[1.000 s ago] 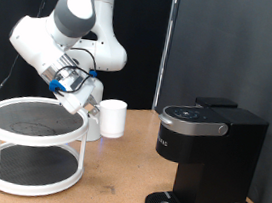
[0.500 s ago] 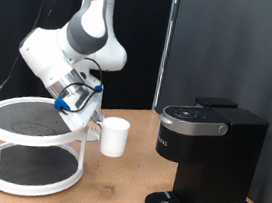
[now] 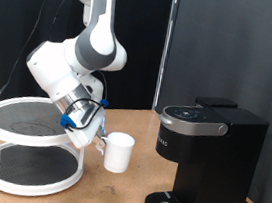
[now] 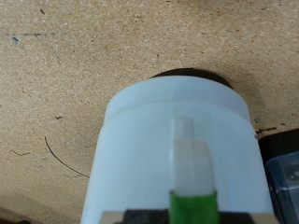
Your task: Make a cup of coffee with the keurig machine
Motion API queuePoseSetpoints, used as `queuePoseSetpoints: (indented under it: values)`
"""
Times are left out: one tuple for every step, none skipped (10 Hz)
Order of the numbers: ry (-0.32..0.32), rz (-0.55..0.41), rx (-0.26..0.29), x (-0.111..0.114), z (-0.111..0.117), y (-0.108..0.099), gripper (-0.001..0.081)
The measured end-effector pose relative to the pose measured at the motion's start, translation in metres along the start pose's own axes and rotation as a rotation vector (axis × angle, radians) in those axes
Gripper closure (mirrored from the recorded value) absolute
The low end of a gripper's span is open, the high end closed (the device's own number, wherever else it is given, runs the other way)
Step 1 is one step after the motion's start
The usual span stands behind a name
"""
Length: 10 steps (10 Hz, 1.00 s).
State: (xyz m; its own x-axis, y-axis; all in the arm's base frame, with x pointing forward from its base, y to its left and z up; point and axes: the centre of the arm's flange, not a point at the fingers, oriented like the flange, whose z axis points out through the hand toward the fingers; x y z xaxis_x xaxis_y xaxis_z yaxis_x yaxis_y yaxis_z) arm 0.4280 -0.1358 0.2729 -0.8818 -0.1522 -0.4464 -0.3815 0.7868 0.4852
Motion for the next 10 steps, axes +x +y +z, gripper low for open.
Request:
queuePoseSetpoints:
  values:
    - [-0.010,-0.011,0.007,0.000,0.006,-0.002,0.0802]
    - [-0.019,-0.026,0.020,-0.001,0.011,-0.003,0.0802]
    - [-0.029,-0.041,0.024,-0.001,0.018,-0.003,0.0802]
    - [-0.040,-0.054,0.019,-0.002,0.024,-0.002,0.0802]
    - [-0.048,-0.072,0.008,-0.004,0.032,0.002,0.0802]
    - [-0.053,-0.089,-0.003,-0.007,0.039,0.008,0.0802]
    - [-0.050,-0.104,-0.013,-0.011,0.047,0.015,0.0802]
    - [-0.045,-0.114,-0.019,-0.014,0.056,0.023,0.0802]
    - [-0.035,-0.122,-0.020,-0.015,0.065,0.029,0.0802]
    - [-0.020,-0.131,-0.014,-0.015,0.074,0.035,0.0802]
